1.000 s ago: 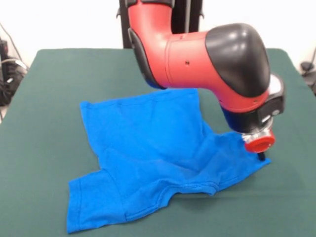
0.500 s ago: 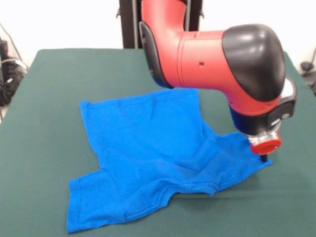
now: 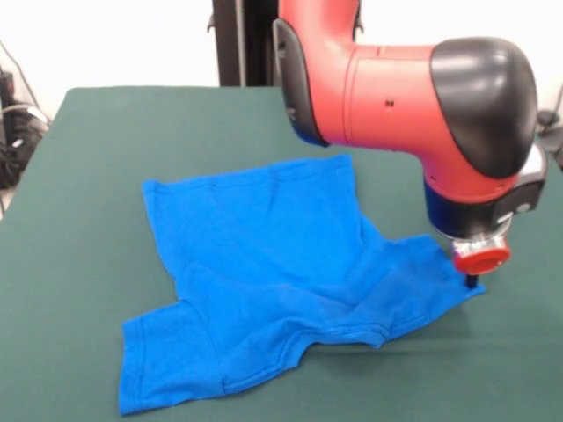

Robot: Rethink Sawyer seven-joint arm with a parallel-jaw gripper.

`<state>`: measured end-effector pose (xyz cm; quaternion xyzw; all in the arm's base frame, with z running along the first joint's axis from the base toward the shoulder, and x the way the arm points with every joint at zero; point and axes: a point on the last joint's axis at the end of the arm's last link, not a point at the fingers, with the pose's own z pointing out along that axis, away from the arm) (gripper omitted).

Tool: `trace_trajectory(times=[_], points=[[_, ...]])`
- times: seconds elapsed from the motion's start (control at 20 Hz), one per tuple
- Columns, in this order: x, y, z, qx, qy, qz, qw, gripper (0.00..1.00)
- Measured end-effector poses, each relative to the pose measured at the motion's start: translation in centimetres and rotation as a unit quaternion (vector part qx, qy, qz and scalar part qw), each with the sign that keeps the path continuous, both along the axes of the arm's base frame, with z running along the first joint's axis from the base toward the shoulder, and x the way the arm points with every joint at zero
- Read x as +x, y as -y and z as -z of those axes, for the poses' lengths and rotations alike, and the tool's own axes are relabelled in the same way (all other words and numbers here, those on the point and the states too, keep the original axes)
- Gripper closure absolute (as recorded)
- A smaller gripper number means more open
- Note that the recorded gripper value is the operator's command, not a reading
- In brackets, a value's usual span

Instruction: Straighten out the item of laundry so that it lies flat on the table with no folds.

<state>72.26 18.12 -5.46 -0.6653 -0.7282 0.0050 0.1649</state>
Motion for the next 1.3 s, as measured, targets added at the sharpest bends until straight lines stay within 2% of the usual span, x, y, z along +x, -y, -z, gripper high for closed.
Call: trace_trajectory(times=[0.2, 0.35, 0.65, 0.95, 1.15, 1.3], points=[[-0.2, -0.2, -0.2, -0.008, -0.003, 0.014, 0.9999, 0.0], [-0.9, -0.5, -0.6, -0.003, -0.013, 0.032, 0.9994, 0.0], [-1.8, -1.2, -1.7, 0.003, -0.022, 0.042, 0.9989, 0.0], [-2.3, -2.5, -4.3, 0.011, -0.022, 0.049, 0.9985, 0.0], [-1.4, -2.9, -7.3, 0.016, -0.004, 0.05, 0.9986, 0.0], [-0.7, -2.7, -8.1, 0.014, 0.009, 0.051, 0.9986, 0.0]])
